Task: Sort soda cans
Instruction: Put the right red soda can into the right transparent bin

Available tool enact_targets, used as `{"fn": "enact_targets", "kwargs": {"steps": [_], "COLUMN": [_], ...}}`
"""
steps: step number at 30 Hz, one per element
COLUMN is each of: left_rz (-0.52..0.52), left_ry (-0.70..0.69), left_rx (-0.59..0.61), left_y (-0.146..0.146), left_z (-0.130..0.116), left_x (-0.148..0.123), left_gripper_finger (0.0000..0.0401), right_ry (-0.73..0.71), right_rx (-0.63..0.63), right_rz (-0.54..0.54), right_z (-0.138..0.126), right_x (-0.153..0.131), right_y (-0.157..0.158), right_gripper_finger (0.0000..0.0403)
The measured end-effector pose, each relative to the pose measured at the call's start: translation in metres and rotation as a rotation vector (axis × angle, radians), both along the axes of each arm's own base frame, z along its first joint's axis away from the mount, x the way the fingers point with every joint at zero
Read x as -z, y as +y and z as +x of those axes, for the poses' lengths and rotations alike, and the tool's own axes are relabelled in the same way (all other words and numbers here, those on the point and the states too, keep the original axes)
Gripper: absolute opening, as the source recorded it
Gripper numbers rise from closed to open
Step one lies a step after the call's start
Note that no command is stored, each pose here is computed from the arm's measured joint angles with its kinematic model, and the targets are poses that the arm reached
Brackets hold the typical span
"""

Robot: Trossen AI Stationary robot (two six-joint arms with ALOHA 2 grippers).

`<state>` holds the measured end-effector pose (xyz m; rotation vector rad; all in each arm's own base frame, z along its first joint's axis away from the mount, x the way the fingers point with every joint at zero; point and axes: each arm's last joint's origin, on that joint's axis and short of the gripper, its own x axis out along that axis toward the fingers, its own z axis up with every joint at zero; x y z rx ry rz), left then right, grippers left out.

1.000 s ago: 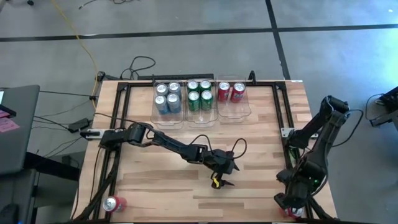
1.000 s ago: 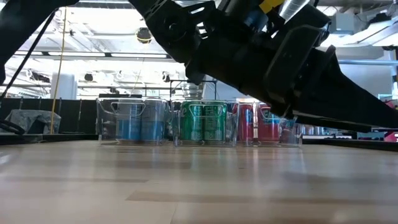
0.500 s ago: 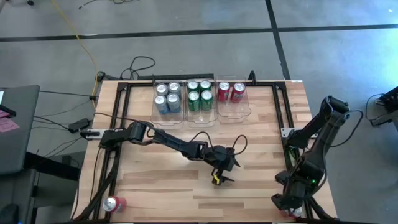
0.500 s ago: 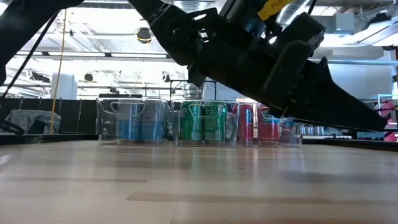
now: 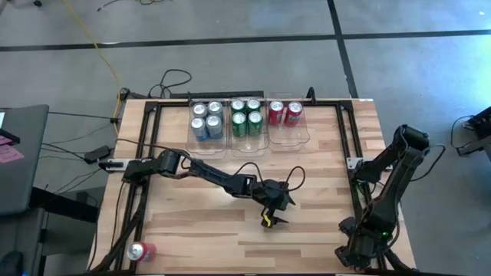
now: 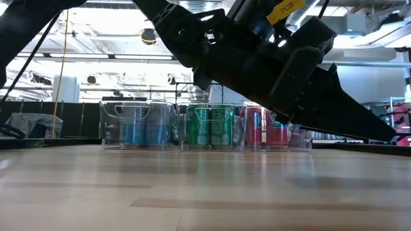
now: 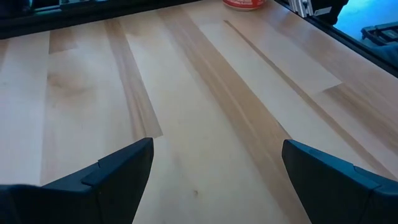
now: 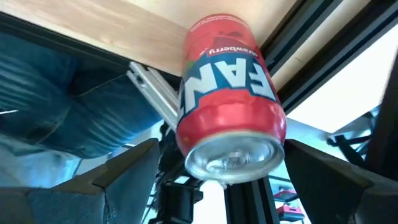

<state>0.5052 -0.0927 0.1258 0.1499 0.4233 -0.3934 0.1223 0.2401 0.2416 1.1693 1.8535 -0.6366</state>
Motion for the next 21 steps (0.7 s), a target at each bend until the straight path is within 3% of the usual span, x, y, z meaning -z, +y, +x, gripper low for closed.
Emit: {"fn": "enact_targets", "kwargs": {"steps": [14,21], "left_rz": [-0.001,0.0], "left_ry": [0.049,0.069], "left_rx": [-0.039,-0.089], "left_y": [0.002,0.003], "left_z": [-0.001,-0.002], "left_x": [0.004,0.005], "left_gripper_finger": [0.0352,0.0352], "right_ry": [0.013,0.006], "right_rx": [-0.027,-0.057], "right_rz": [0.023,0.002], "right_z": [0.01,0.02], "right_x": [0.022,0.028], "right_y": [0.018,0.013], "right_gripper_finger": [0.0358,0.0337]}}
